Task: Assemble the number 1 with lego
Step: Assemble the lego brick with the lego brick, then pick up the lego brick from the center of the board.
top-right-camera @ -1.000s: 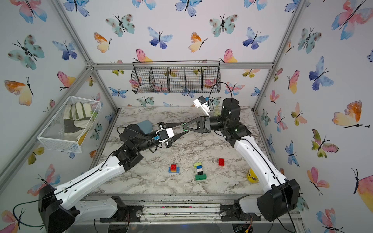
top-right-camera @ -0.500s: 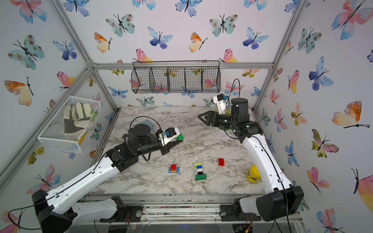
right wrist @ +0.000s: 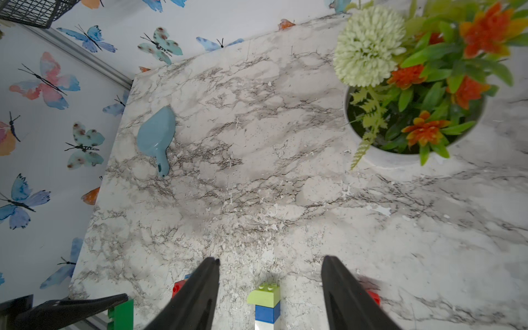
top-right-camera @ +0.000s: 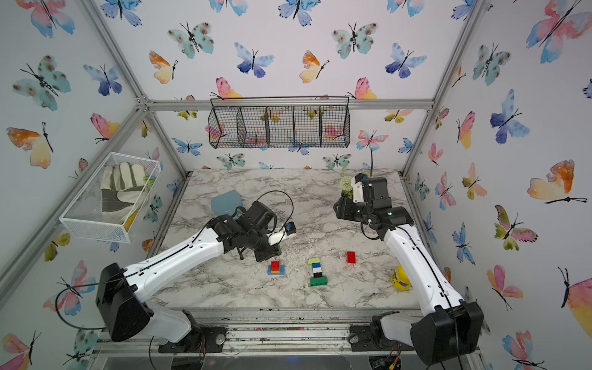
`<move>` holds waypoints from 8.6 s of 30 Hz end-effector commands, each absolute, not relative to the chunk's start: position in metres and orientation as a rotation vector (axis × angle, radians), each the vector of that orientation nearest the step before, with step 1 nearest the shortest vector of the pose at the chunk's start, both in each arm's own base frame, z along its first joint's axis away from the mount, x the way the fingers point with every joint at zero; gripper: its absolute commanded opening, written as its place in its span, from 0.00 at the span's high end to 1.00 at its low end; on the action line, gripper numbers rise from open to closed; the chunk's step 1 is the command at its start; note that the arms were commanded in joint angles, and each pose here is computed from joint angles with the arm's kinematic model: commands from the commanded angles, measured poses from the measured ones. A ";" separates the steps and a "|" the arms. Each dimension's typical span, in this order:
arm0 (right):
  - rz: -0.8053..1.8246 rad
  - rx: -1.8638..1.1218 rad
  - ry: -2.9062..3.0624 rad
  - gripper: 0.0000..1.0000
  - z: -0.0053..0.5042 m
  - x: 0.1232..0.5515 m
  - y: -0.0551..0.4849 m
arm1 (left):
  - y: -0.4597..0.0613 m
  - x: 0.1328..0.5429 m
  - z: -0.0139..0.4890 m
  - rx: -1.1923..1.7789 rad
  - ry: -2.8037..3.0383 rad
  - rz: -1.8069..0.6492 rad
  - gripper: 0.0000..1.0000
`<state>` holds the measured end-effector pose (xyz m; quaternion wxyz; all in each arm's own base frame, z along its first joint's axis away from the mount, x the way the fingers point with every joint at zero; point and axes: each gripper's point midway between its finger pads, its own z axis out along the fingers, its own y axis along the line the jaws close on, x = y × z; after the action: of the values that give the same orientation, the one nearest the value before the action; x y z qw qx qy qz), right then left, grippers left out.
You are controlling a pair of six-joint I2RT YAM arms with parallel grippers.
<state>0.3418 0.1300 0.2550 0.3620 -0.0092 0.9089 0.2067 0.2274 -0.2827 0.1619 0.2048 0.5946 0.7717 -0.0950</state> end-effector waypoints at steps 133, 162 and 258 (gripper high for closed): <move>0.387 0.045 2.366 0.38 0.254 0.333 0.105 | -0.278 0.233 0.105 1.918 2.039 -0.022 0.02; 1.189 -0.474 2.679 0.53 0.151 0.210 0.329 | -0.216 0.226 0.143 -0.044 2.514 -1.110 0.04; -0.143 -0.021 2.801 0.31 0.066 0.296 0.089 | -0.213 0.288 0.189 0.059 2.376 -0.914 0.35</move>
<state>0.3059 0.1076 0.0831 0.1971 0.0041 0.9804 -0.0006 0.2842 -0.2179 0.1814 0.2768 0.0106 0.8921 -0.3570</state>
